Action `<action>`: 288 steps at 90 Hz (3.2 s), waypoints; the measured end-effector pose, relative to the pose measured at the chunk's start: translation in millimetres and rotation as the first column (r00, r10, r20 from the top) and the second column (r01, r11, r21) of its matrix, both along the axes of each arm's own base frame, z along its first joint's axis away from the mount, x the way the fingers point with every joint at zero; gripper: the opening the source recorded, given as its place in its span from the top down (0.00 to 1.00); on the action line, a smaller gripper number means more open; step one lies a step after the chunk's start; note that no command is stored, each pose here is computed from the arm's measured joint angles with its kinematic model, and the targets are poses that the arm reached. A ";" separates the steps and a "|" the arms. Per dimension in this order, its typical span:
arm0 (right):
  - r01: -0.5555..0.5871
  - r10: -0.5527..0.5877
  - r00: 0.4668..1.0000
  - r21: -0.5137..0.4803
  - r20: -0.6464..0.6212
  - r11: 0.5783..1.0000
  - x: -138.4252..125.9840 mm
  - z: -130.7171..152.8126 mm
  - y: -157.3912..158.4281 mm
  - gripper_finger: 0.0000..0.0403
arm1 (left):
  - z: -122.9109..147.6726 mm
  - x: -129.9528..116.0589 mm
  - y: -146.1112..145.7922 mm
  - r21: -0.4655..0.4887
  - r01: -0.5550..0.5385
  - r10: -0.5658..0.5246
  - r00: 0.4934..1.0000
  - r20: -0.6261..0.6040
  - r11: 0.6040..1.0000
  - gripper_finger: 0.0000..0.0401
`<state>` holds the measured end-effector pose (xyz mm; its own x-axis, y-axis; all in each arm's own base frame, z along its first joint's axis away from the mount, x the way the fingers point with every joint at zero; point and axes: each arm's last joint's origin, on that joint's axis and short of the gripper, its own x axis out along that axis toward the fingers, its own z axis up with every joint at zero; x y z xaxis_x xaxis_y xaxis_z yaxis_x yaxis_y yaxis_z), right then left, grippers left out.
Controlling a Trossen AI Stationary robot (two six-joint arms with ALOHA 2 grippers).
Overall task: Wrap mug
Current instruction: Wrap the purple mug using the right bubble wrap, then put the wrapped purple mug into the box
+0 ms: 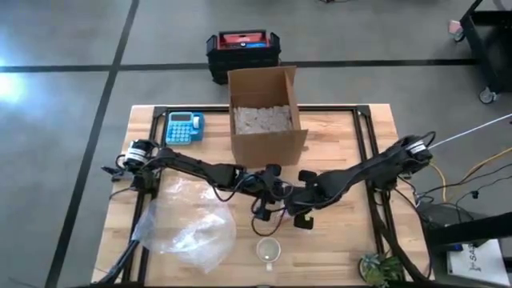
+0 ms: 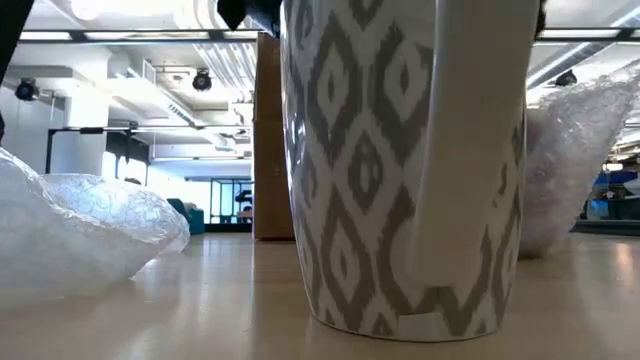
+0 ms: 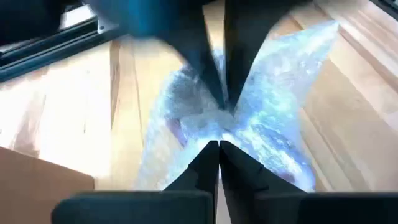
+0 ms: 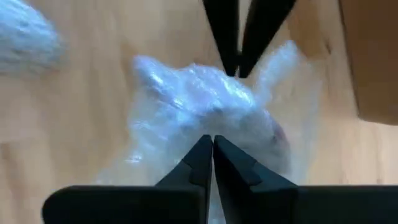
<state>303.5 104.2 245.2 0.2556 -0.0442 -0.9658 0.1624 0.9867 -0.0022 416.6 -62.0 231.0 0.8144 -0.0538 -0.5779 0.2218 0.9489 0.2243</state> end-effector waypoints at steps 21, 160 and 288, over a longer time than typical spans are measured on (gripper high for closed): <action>0.041 -0.039 0.999 0.067 -0.020 0.997 -23.3 19.0 -4.4 0.99 | -1.2 -0.1 0.4 0.001 -0.001 0.001 1.000 -0.005 1.000 1.00; 0.111 -0.113 0.991 0.031 0.071 0.993 -41.5 13.1 -10.8 0.97 | 31.7 -29.6 7.5 -0.126 -0.133 0.121 0.988 -0.099 0.983 0.83; 0.175 -0.127 0.933 -0.117 0.336 0.978 -70.3 -87.1 33.8 0.69 | 0.1 -41.9 -20.6 -0.219 -0.193 0.185 0.981 -0.058 0.957 0.93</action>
<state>233.1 137.9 158.1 0.5336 -0.2381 -0.8115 0.3248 0.9436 -0.0633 374.7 -82.6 231.1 0.8006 -0.0315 -0.5984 0.0380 0.9993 -0.0018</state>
